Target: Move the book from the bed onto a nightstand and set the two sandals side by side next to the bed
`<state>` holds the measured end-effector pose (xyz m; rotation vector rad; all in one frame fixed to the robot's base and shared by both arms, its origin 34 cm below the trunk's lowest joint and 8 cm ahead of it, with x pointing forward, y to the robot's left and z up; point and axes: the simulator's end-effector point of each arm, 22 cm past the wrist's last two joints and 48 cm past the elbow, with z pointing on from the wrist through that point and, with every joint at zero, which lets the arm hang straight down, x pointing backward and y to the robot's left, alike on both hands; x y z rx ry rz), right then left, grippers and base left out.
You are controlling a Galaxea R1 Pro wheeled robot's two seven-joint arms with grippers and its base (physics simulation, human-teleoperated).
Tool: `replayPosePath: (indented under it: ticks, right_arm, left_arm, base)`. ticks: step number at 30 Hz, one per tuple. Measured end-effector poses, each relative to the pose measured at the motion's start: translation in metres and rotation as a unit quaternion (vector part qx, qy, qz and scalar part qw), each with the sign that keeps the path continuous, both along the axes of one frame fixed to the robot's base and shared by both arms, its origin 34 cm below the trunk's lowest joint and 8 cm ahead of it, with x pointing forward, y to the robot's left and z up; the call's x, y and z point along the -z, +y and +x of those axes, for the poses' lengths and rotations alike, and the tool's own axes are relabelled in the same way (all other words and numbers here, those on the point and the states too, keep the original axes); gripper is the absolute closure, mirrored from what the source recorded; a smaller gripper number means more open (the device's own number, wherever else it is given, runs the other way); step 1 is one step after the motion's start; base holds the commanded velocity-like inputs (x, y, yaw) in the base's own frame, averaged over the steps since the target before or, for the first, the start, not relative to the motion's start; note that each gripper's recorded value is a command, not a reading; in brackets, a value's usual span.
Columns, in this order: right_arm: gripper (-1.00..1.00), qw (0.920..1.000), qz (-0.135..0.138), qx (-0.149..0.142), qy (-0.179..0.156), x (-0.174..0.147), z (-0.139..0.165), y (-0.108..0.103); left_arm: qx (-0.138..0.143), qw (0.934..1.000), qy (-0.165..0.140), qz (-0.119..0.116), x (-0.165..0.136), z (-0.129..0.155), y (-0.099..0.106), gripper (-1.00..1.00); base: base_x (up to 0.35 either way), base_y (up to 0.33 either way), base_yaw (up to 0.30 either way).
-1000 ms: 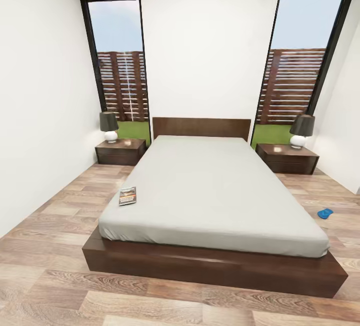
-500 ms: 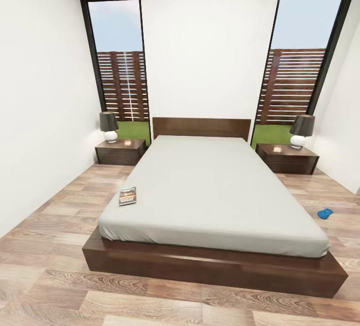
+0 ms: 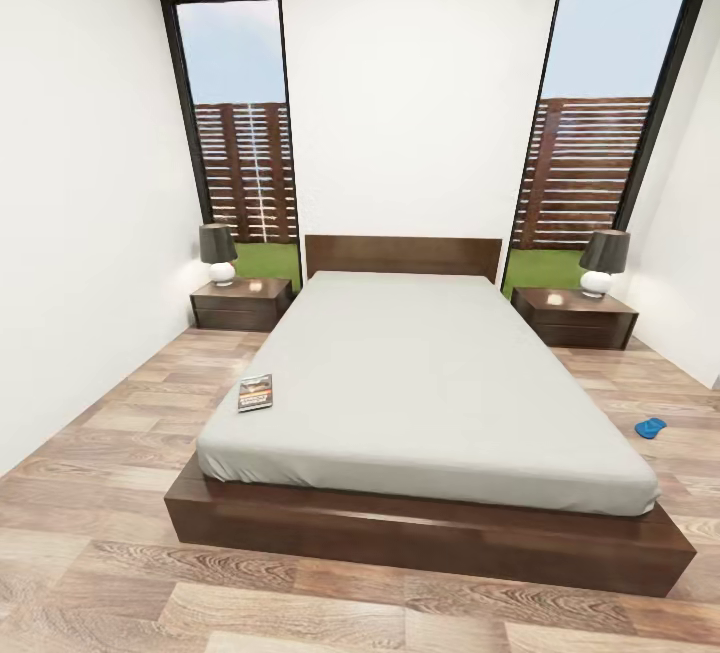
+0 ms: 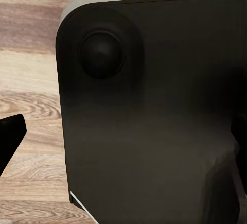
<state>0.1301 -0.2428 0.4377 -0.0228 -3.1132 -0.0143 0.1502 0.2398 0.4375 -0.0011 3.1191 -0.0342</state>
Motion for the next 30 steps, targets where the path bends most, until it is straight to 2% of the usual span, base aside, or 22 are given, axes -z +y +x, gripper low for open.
replayPosePath:
  ticks: [2,11,30]
  right_arm:
    - [-1.00,1.0000,-0.001,-0.001,0.000,0.000,0.000,-0.002]
    - [-1.00,0.9999,0.011,-0.003,-0.005,0.000,0.004,0.015]
    - [-1.00,0.9999,0.013,-0.003,-0.006,0.000,0.005,0.018]
  left_arm:
    - [-0.001,1.0000,0.006,0.003,0.000,-0.003,0.004,-1.00]
    - [-0.003,0.9996,0.027,0.008,0.000,-0.012,0.012,-1.00]
    - [-0.003,0.9996,0.028,0.008,0.000,-0.012,0.012,-1.00]
  base:
    - [0.000,0.000,0.000]
    - [0.000,0.000,0.000]
    - [0.000,0.000,0.000]
